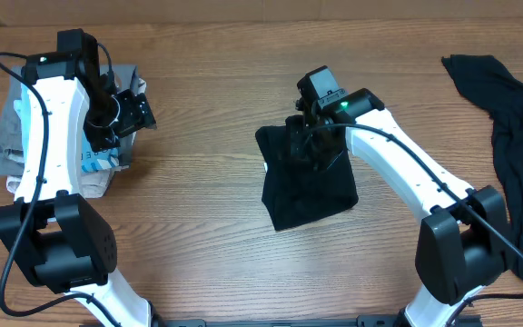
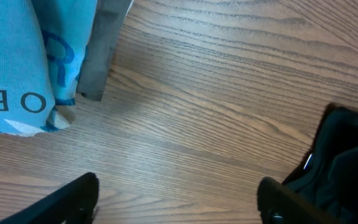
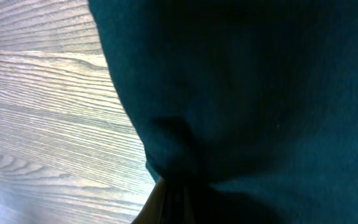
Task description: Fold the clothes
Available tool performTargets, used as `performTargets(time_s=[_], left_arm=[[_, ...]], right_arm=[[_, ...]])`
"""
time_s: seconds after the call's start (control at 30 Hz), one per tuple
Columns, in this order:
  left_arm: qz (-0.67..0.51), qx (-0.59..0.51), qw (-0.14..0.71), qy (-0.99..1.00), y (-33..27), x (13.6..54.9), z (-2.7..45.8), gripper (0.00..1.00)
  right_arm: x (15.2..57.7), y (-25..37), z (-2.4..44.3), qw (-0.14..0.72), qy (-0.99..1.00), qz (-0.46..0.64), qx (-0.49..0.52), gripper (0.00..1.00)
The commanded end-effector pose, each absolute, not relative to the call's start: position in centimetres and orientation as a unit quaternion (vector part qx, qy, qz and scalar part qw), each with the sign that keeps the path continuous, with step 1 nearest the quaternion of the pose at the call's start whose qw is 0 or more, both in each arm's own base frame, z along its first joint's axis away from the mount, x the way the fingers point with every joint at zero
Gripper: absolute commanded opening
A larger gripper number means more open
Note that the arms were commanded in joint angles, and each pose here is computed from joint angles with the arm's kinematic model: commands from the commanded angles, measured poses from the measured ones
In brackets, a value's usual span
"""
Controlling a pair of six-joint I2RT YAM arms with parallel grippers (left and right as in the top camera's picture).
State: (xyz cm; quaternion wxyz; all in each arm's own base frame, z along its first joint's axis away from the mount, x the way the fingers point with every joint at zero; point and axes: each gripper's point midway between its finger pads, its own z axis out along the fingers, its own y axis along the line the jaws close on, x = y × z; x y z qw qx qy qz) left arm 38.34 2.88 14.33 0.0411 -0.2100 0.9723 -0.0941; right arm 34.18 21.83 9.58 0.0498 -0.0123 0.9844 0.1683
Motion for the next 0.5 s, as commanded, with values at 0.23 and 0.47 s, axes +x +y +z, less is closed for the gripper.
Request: performTargets(time_s=[0.23, 0.47], left_arm=[[-0.117, -0.207, 0.039, 0.971, 0.4, 39.0, 11.2, 0.73], [-0.205, -0.157, 0.056, 0.964, -5.2, 40.2, 8.6, 0.38]], right_arm=[[33.0, 23.3, 8.0, 0.042, 0.981, 0.188, -0.009, 0.04], [33.1, 24.8, 8.3, 0.041, 0.975, 0.217, 0.006, 0.04]])
